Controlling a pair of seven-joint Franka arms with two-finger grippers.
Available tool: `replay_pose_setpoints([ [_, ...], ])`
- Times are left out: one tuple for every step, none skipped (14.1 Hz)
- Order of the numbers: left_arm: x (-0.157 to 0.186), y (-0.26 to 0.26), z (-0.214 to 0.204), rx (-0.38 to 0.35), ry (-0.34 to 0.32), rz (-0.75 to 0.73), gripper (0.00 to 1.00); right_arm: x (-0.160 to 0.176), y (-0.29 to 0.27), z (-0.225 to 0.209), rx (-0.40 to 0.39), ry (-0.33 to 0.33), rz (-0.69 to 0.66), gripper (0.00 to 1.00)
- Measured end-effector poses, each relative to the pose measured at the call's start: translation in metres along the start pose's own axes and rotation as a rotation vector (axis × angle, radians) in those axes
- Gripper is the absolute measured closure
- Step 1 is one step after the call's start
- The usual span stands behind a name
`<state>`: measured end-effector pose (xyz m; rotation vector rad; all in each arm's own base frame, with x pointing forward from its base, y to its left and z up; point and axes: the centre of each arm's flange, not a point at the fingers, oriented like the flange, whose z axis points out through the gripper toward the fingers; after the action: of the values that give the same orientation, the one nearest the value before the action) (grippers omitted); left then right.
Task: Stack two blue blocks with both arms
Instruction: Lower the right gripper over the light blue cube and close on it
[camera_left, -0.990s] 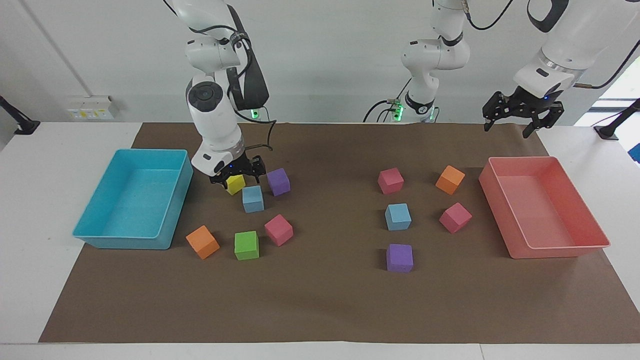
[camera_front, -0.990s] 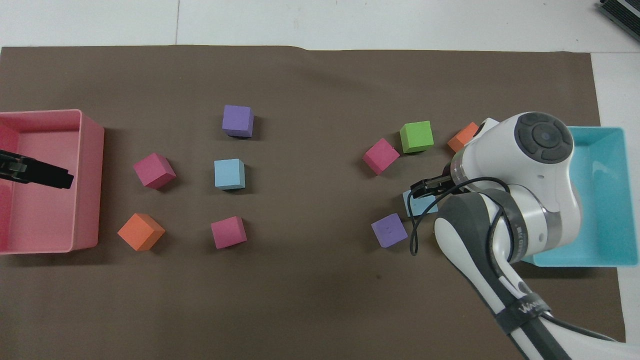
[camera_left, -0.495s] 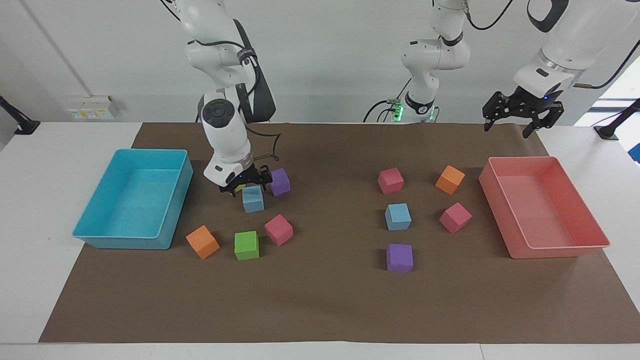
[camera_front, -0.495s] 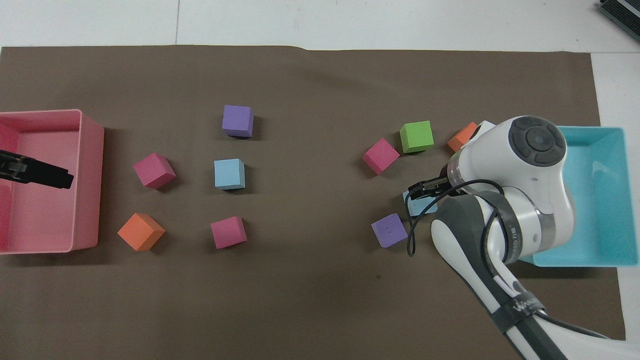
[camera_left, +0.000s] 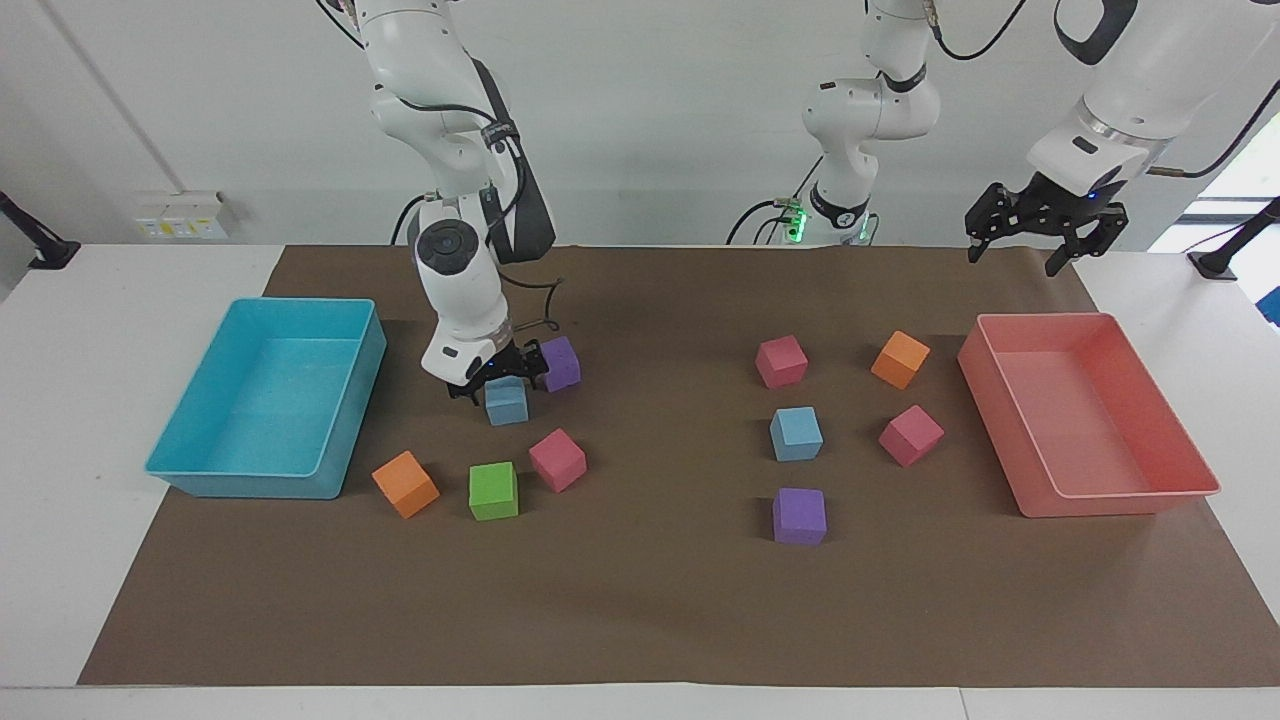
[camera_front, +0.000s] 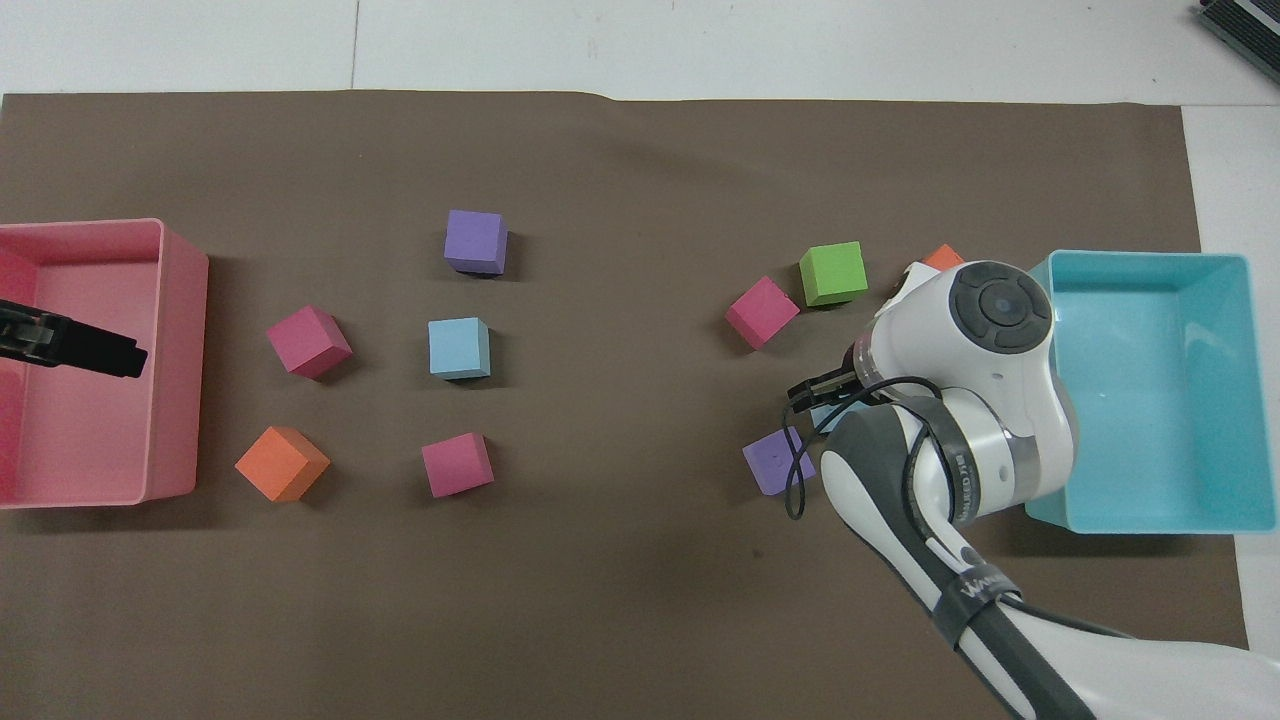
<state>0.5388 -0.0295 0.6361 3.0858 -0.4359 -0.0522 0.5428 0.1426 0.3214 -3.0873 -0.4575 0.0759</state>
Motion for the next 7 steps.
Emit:
replay_pose_setpoints([
  [0.0,0.0,0.0,0.0,0.0,0.0,0.0,-0.001,0.001,0.004,0.001,-0.007,0.001,0.0],
  [0.0,0.0,0.0,0.0,0.0,0.0,0.0,-0.001,0.001,0.007,0.001,-0.014,0.003,0.0],
  [0.0,0.0,0.0,0.0,0.0,0.0,0.0,-0.001,0.002,0.01,0.002,-0.019,0.004,0.0],
  [0.0,0.0,0.0,0.0,0.0,0.0,0.0,-0.002,0.004,0.013,0.002,-0.024,0.008,0.0],
  [0.0,0.0,0.0,0.0,0.0,0.0,0.0,-0.002,0.007,0.014,0.002,-0.027,0.014,0.0],
  [0.0,0.0,0.0,0.0,0.0,0.0,0.0,-0.002,0.01,0.016,0.003,-0.029,0.021,0.0],
  [0.0,0.0,0.0,0.0,0.0,0.0,0.0,-0.002,0.013,0.016,0.003,-0.03,0.029,0.0],
])
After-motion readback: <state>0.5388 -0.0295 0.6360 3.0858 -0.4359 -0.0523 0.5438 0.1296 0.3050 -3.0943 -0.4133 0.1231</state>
